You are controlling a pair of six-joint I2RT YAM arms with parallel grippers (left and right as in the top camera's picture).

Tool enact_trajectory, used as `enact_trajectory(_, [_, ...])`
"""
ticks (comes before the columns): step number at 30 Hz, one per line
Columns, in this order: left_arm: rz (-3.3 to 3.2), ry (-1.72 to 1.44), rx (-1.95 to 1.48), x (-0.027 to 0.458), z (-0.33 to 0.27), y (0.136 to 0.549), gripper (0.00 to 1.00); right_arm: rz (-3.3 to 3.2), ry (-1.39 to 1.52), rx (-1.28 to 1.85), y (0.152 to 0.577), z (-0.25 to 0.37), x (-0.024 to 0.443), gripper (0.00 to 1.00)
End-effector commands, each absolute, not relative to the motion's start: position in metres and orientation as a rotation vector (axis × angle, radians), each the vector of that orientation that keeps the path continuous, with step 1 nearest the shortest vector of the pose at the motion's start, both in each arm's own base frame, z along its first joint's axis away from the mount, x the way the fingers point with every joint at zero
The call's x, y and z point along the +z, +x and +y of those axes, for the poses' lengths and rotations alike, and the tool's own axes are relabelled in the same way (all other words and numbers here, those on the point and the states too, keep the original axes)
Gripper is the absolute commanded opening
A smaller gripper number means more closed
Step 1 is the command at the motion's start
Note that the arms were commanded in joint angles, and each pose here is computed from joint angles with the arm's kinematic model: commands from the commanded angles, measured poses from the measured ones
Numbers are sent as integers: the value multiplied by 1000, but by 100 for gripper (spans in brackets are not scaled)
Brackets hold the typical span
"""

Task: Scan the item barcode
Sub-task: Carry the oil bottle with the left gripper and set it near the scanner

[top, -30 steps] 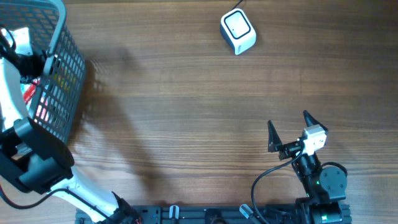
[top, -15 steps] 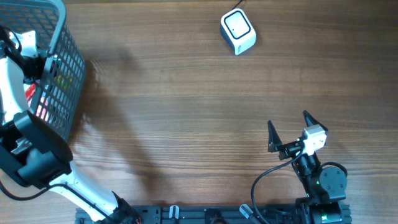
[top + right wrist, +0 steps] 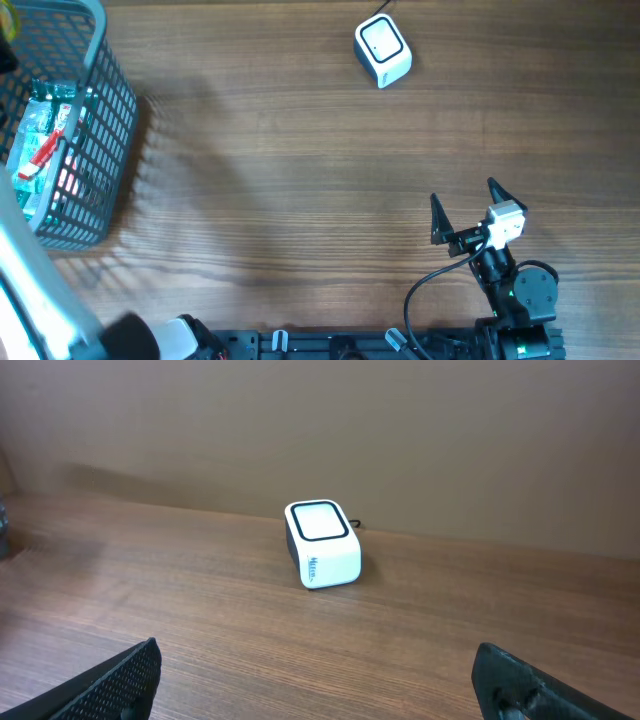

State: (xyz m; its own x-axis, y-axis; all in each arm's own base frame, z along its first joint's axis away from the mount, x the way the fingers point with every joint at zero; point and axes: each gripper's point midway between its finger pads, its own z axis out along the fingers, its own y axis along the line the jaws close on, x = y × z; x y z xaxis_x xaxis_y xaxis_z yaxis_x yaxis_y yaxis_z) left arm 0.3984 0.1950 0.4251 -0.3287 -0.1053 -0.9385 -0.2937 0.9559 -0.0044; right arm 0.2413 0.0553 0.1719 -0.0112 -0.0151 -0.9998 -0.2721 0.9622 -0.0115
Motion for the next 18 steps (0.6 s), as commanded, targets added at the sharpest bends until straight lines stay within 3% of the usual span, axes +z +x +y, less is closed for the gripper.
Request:
enact_trajectory(1, [1848,-252,11,457,136,383,30,1569,-234,193,242,54,172,100])
enact_trajectory(6, [1935,-147,-122,448,67,371,29,1569,-233,194,242,54,172,100])
enact_trajectory(18, [2351,163,-395,353,-116,353,26,1569,-233,193,242,54,172,100])
